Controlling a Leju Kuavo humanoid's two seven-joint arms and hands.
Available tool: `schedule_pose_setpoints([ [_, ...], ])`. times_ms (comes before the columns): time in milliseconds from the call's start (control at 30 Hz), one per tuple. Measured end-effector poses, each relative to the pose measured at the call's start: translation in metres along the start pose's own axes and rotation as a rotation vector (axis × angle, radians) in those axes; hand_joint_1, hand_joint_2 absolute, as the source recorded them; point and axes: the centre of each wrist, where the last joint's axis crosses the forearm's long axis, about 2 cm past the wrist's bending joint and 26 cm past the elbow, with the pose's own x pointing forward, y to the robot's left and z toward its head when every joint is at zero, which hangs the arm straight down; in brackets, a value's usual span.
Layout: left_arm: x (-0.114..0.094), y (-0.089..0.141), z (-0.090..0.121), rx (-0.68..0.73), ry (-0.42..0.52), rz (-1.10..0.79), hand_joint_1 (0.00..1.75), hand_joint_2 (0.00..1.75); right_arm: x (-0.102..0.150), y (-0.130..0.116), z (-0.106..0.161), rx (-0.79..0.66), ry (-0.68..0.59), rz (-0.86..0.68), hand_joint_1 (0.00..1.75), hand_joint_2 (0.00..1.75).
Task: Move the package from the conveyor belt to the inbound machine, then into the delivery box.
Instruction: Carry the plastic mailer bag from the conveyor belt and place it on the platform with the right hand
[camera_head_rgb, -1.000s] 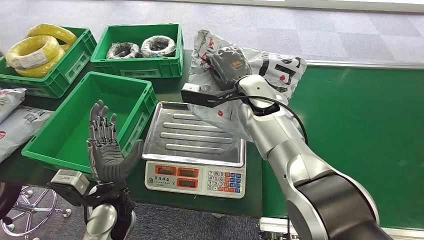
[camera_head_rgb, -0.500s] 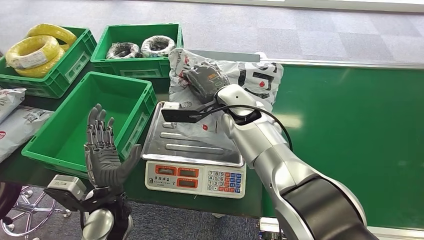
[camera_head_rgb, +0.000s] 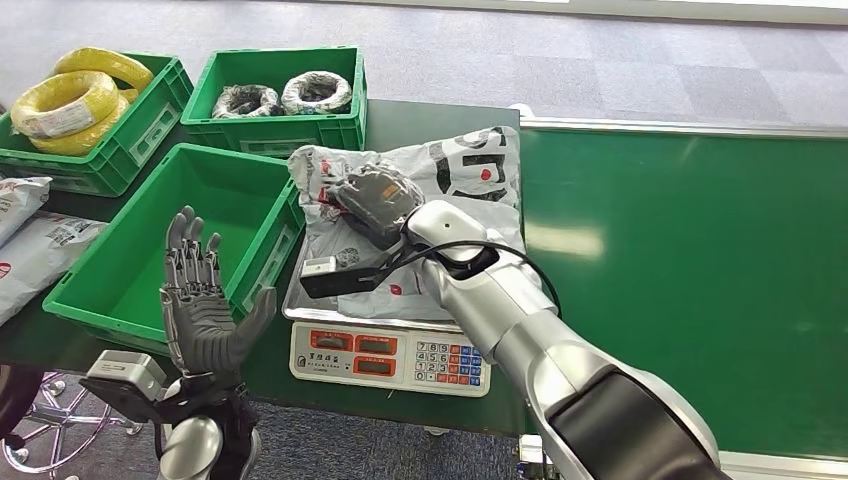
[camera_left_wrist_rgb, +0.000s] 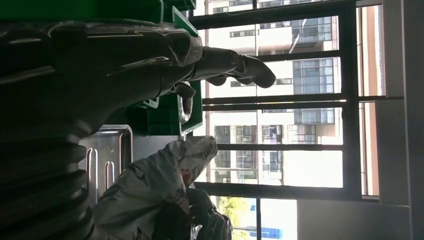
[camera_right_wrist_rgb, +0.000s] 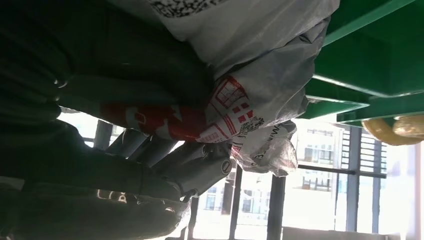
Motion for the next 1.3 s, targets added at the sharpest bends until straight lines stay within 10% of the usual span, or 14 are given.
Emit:
schedule_pose_setpoints([
  [233,0.002,0.002,-0.002,0.001,-0.010,-0.005,0.00,1.75,0.018,0.015,-0.002,0.021,-0.062,0.029,1.73,1.75],
  [367,0.002,0.003,-0.002,0.002,-0.010,-0.006,0.00,1.75,0.021,0.019,-0.002,0.013,-0.072,0.036,0.00,1.75],
  [933,0.003,0.008,0.001,0.024,-0.008,-0.027,0.00,1.75,0.017,0.016,-0.001,-0.063,0.007,0.025,0.00,1.75],
  [1300,0.008,0.015,0.011,0.078,0.005,-0.078,0.00,1.75,-0.024,-0.069,0.028,-0.904,0.115,0.064,0.00,1.75],
])
